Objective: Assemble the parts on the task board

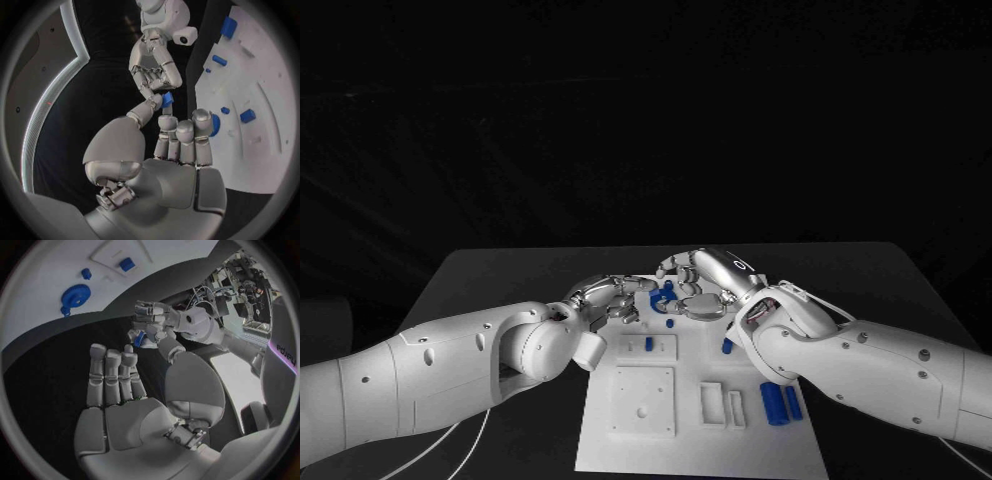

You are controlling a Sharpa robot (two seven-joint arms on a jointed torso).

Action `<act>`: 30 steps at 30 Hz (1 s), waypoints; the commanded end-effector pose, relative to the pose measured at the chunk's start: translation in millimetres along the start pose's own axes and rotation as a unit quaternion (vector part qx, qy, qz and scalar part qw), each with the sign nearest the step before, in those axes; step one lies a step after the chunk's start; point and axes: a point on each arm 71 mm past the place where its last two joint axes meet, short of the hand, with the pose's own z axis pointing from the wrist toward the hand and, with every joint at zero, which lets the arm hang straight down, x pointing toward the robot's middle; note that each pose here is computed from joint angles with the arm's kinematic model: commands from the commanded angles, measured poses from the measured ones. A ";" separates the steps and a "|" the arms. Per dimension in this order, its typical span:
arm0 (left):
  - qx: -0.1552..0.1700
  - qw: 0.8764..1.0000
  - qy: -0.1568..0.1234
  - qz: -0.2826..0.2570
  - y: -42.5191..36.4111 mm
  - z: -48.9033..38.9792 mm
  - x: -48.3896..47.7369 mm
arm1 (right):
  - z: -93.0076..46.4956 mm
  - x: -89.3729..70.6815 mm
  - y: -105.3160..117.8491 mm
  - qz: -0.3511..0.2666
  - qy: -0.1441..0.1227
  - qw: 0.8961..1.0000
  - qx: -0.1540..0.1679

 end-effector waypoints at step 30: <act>0.022 0.997 -0.059 -0.039 -2.5 0.5 7.9 | 3.9 5.0 7.6 -0.076 -0.083 0.992 0.053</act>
